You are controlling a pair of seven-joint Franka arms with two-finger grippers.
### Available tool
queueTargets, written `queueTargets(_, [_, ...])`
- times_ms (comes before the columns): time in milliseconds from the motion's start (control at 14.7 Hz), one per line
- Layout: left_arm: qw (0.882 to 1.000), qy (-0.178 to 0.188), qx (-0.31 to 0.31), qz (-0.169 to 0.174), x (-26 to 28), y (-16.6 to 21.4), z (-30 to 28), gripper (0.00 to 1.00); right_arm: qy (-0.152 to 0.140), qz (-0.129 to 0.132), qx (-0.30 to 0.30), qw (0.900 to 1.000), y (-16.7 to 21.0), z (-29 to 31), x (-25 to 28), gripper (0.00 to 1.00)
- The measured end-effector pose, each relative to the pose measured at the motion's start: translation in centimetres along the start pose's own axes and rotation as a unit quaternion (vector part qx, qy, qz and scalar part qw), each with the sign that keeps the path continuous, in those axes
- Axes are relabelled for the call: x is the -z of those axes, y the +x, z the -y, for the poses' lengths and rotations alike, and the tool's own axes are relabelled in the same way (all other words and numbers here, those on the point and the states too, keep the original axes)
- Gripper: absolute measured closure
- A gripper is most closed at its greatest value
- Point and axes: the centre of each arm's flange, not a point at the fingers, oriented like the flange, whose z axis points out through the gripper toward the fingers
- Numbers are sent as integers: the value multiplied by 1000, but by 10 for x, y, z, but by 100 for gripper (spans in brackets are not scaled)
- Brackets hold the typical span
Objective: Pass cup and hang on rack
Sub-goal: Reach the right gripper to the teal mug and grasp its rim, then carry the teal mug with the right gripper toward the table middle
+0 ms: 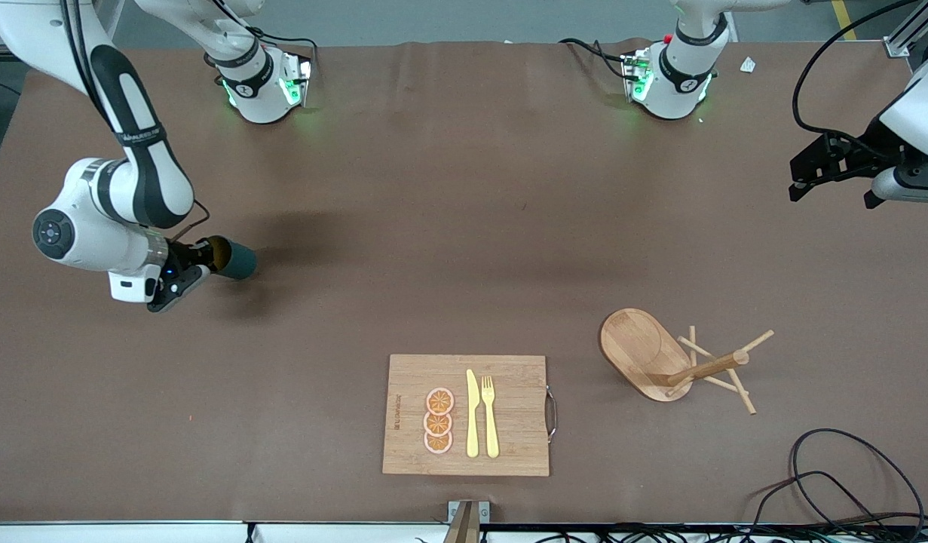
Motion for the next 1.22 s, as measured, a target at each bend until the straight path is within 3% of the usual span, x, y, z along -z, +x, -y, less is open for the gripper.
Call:
queueTargets(340, [1000, 0, -1, 0, 0, 0, -1, 0, -13, 6, -123, 992, 51, 82, 12, 96])
queueTargets(748, [1000, 0, -1, 0, 0, 0, -1, 0, -37, -20, -264, 964, 116, 208, 25, 96])
queueTargets(1020, [1000, 0, -1, 0, 0, 0, -1, 0, -40, -41, -326, 944, 146, 280, 30, 96])
queueTargets(1224, [1000, 0, -1, 0, 0, 0, -1, 0, -41, -55, -333, 940, 166, 330, 20, 96])
